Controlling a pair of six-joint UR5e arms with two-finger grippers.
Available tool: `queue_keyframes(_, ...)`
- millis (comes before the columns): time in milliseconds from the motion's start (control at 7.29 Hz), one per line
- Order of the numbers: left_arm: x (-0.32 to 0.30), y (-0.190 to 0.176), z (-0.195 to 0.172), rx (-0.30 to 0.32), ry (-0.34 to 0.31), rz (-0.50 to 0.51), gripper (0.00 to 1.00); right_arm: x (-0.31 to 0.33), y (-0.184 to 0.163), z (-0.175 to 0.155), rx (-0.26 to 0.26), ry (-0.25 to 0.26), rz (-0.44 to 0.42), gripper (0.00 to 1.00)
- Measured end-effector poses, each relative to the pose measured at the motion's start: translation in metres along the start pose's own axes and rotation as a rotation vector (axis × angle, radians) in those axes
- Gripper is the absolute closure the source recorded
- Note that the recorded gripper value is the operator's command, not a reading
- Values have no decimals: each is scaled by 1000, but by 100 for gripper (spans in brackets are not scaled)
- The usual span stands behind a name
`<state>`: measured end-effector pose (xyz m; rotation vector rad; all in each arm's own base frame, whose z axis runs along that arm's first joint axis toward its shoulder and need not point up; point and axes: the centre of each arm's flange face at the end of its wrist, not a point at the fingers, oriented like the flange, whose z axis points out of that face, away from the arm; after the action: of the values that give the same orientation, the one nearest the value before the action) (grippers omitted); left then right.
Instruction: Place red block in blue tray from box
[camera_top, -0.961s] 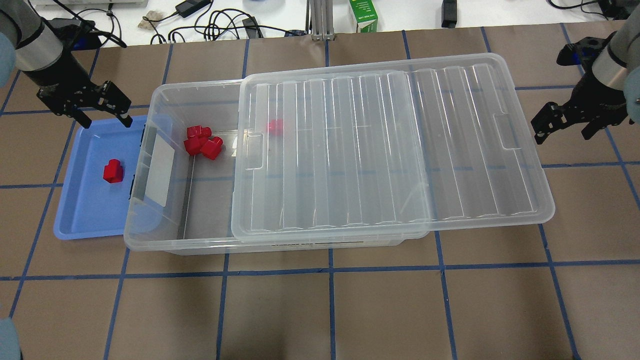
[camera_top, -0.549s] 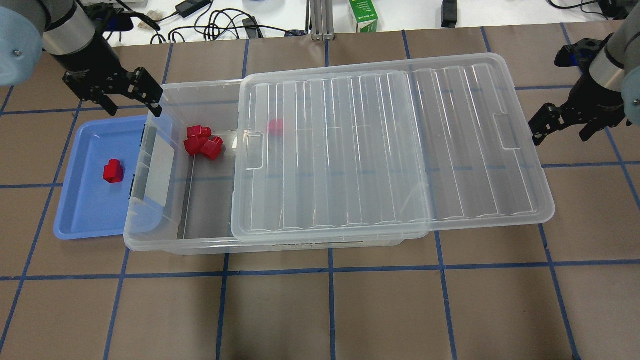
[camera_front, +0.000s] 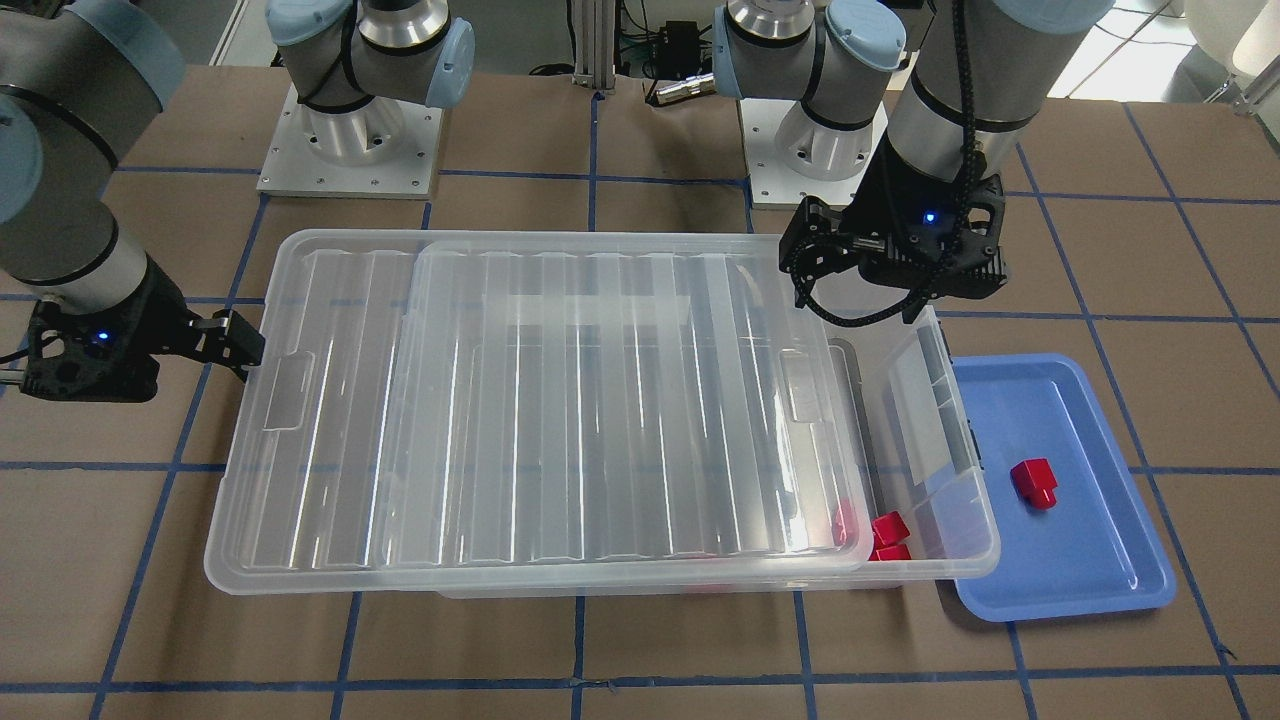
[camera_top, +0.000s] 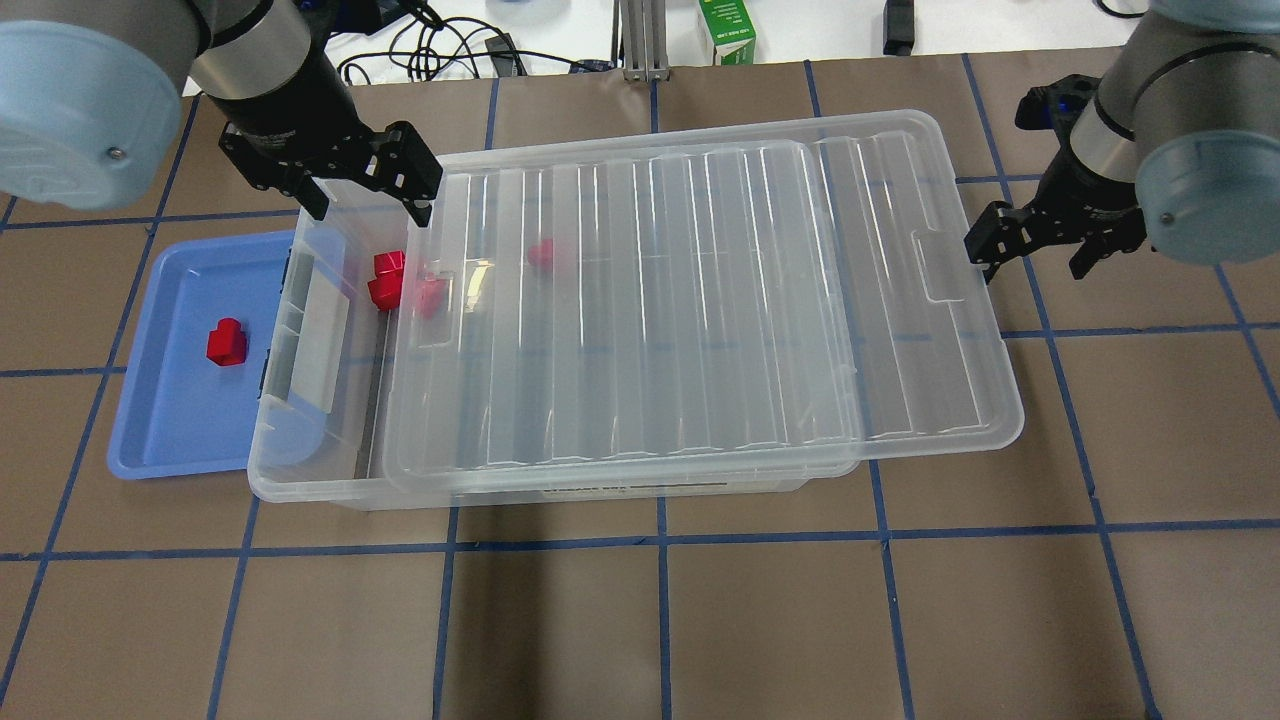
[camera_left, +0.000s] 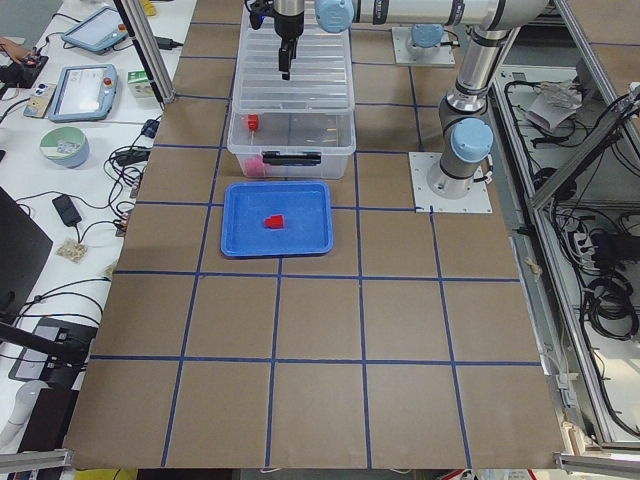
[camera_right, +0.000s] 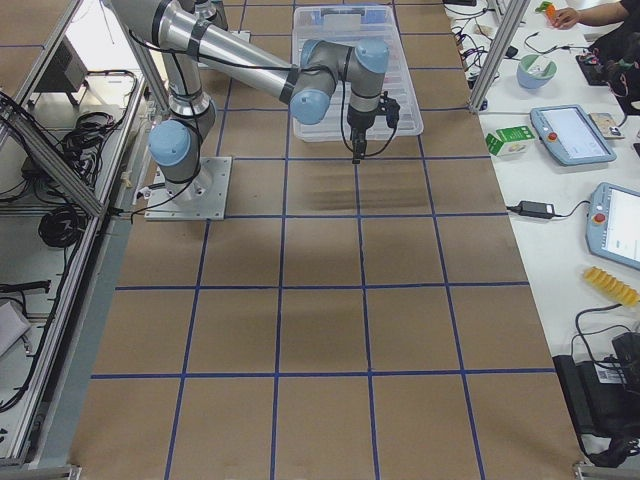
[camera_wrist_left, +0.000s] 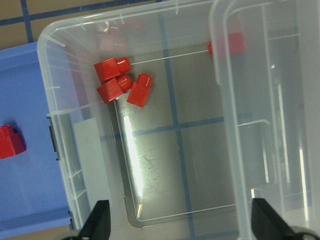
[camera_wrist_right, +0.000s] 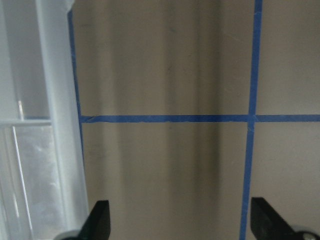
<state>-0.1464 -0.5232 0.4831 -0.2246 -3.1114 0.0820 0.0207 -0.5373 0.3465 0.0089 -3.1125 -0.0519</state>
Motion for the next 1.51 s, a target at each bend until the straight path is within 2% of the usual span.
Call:
queue_keyframes(275, 3, 6, -6, 1, 0, -1, 0, -46, -2, 2, 0, 0, -21, 0)
queue_keyframes(549, 3, 7, -9, 8, -7, -26, 0, -78, -3, 2, 25, -15, -54, 0)
queue_keyframes(961, -3, 12, -24, 27, -66, -70, 0, -87, -6, 0, 42, -22, -59, 0)
queue_keyframes(1098, -3, 13, -23, 26, -68, -72, 0, -86, -11, -13, 63, -18, -61, 0)
queue_keyframes(1235, -4, 13, -22, 23, -66, -74, 0, -85, -16, -44, 79, -12, -54, 3)
queue_keyframes(1510, -7, 12, -23, 25, -66, -75, 0, -108, -13, -123, 66, -15, -30, 0)
